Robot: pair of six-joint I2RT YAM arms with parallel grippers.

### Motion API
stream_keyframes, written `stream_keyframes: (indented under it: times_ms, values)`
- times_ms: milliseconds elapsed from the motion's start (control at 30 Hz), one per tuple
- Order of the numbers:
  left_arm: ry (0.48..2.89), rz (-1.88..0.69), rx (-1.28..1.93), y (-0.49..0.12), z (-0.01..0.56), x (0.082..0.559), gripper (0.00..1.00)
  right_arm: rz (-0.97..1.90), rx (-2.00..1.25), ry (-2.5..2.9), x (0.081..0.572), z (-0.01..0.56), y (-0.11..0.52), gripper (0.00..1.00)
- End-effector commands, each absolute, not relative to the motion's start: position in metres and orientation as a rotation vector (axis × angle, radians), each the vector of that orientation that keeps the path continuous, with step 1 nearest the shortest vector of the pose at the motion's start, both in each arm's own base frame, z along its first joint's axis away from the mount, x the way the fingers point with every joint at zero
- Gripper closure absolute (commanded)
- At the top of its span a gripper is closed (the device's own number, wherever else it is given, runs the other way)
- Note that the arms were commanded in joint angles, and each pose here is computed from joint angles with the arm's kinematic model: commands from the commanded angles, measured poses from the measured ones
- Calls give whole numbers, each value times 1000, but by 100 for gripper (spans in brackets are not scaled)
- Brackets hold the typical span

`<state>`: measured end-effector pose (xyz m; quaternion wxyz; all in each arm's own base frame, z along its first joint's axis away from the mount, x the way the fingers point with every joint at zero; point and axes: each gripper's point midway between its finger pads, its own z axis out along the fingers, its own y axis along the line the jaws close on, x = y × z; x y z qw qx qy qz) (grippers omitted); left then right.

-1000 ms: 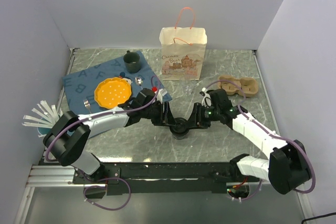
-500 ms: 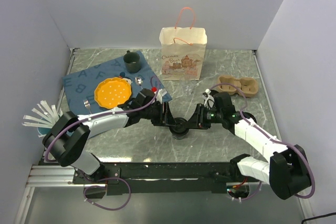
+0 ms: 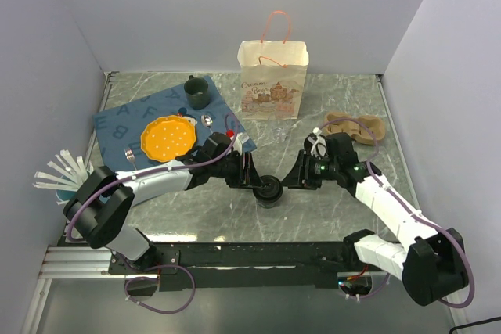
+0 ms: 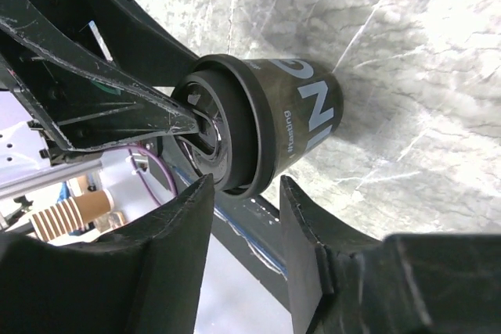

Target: Pack the takeout coffee

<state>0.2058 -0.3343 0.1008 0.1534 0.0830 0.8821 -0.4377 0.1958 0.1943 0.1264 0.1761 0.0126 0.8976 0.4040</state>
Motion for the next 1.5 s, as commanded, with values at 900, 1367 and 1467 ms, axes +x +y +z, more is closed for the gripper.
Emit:
stream_keyframes:
  times_ms: [900, 1367, 1467]
  values:
    - [2814, -904, 201, -290, 20, 185, 50, 903, 279, 2666, 184, 40, 163, 76]
    - [2831, -864, 160, -281, 18, 181, 50, 1199, 107, 2512, 183, 125, 193, 61]
    - [2837, -863, 142, -280, 18, 180, 50, 1231, 138, 2519, 171, 117, 194, 60]
